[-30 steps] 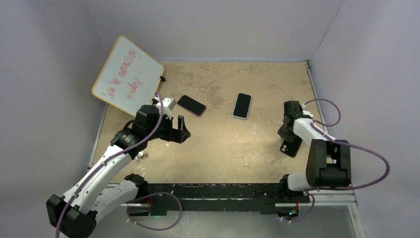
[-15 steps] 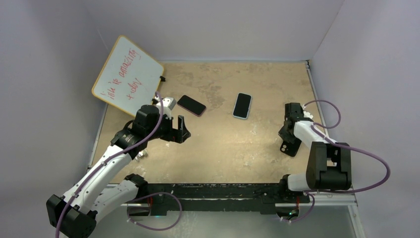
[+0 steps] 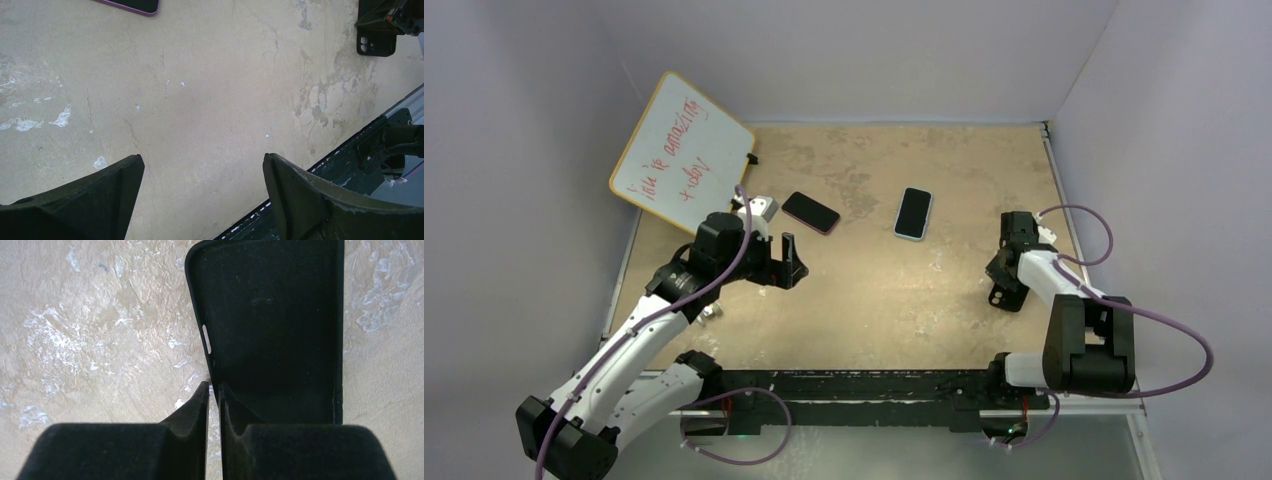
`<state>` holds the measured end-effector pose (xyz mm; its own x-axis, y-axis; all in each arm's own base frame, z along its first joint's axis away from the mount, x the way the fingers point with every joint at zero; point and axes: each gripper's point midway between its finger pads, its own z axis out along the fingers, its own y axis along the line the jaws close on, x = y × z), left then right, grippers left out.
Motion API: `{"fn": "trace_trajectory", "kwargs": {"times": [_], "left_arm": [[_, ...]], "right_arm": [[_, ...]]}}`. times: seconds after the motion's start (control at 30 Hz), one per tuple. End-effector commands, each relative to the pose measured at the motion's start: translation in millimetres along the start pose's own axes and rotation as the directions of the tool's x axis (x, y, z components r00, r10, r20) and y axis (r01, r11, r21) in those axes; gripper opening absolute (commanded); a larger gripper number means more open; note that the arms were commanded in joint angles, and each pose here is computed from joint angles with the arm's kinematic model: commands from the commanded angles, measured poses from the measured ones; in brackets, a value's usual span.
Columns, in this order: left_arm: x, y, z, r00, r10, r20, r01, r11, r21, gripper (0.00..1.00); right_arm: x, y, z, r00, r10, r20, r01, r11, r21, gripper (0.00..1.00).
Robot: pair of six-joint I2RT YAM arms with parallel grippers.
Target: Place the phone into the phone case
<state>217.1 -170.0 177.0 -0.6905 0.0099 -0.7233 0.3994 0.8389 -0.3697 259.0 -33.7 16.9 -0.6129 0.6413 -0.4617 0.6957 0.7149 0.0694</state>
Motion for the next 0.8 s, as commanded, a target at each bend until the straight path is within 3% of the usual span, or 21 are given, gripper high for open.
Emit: {"fn": "trace_trajectory", "kwargs": {"times": [0.0, 0.23, 0.57, 0.77], "left_arm": [[-13.6, -2.5, -7.0, 0.999, 0.014, 0.052, -0.014, 1.0, -0.001, 0.94], [-15.1, -1.8, -8.6, 0.998, 0.014, 0.061, -0.014, 1.0, -0.007, 0.94], [-14.9, -1.5, -9.1, 0.998, 0.014, 0.062, -0.014, 1.0, -0.009, 0.94], [-15.8, -1.5, -9.5, 0.998, 0.014, 0.065, -0.014, 1.0, -0.009, 0.94]], "right_arm": [[23.7, -1.3, 2.0, 0.996, -0.004, -0.095, 0.004, 1.0, -0.006, 0.15], [23.8, -12.3, 1.5, 0.995, 0.002, -0.099, 0.004, 0.998, 0.062, 0.2], [22.5, -30.9, 3.0, 0.993, 0.023, -0.113, 0.0, 0.979, 0.205, 0.17], [14.4, -26.8, -1.5, 0.995, 0.054, -0.088, -0.035, 0.979, 0.201, 0.24]]}}
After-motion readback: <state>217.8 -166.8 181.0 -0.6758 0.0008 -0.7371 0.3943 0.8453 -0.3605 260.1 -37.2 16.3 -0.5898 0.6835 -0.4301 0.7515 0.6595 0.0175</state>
